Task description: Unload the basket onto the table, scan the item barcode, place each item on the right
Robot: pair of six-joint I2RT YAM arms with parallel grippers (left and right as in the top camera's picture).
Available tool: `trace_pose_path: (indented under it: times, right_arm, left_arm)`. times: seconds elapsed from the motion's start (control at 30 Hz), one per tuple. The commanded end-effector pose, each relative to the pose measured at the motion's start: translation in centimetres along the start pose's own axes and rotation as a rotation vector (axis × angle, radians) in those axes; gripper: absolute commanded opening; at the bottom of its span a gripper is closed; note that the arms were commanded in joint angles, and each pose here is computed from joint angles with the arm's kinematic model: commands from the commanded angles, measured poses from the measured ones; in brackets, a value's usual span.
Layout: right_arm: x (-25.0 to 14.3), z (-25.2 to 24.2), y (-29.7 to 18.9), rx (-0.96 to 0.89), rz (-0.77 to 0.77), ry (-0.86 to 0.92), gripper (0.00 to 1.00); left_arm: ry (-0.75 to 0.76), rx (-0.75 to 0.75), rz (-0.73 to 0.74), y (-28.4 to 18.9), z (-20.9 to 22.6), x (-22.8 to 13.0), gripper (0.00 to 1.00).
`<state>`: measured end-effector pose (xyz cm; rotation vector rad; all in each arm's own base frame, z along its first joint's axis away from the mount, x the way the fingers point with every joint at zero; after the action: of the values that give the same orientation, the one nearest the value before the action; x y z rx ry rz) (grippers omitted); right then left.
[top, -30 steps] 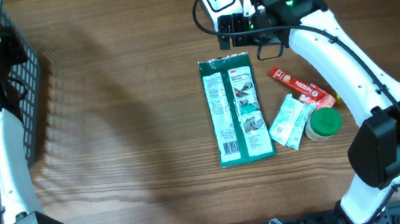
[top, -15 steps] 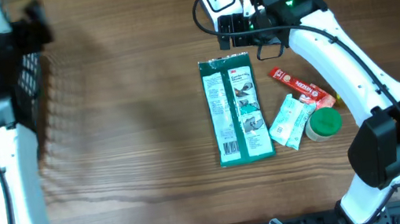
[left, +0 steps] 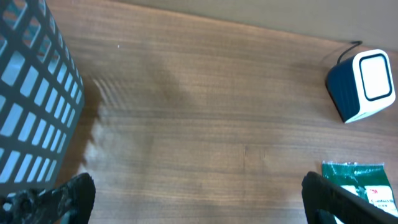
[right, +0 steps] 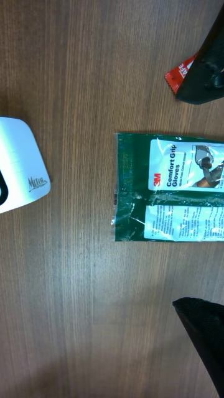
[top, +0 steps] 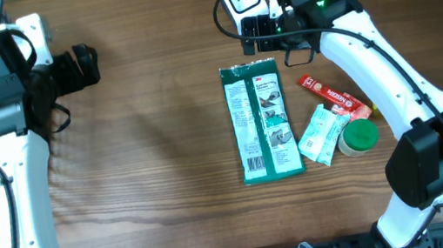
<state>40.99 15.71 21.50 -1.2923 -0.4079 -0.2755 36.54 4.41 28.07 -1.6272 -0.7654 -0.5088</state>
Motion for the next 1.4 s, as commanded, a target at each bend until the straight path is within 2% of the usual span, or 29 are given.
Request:
trace_pose_path:
  times: [0.0,0.23,0.33,0.53,0.77,1.13,1.27,1.37]
  right_arm:
    - [0.5,0.2,-0.8,-0.004,-0.03,0.006,1.0]
    - [0.4,0.2,-0.7,-0.005,-0.027,0.008,1.0]
    - [0.7,0.4,-2.3,0.006,-0.063,0.004,1.0]
    - [1.4,1.6,-11.9,0.067,-0.275,-0.018,1.0]
    - [-0.8,2.3,-24.0,0.147,-0.546,-0.045,1.0]
    - [-10.5,1.2,-40.2,0.268,-0.955,-0.086,1.0]
    - [-14.5,0.5,-43.9,0.302,-1.072,-0.098,1.0]
    - [-18.0,-0.4,-45.0,0.307,-1.088,-0.1,1.0]
  left_arm:
    - [-0.014,-0.015,0.028,0.2,-0.2,-0.4,1.0]
    - [-0.015,-0.014,0.031,0.2,-0.2,-0.4,1.0]
    - [-0.015,-0.015,0.03,0.2,-0.2,-0.4,1.0]
    - [-0.015,-0.015,0.03,0.2,-0.2,-0.4,1.0]
    - [-0.015,-0.015,0.03,0.2,-0.2,-0.4,1.0]
    - [-0.015,-0.015,0.03,0.2,-0.2,-0.4,1.0]
    - [-0.015,-0.015,0.03,0.2,-0.2,-0.4,1.0]
    - [-0.015,-0.015,0.03,0.2,-0.2,-0.4,1.0]
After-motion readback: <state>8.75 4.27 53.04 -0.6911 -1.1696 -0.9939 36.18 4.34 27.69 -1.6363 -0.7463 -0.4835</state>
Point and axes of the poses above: each gripper's point midway between its finger pads, its own y axis out along the fingers, its own z axis along the line the jaws close on, x = y × z, the point moved 6 cm from there along -y, back along the fingers, and after that the axes turned 3 degrees about -y, right-handed, at the moved point
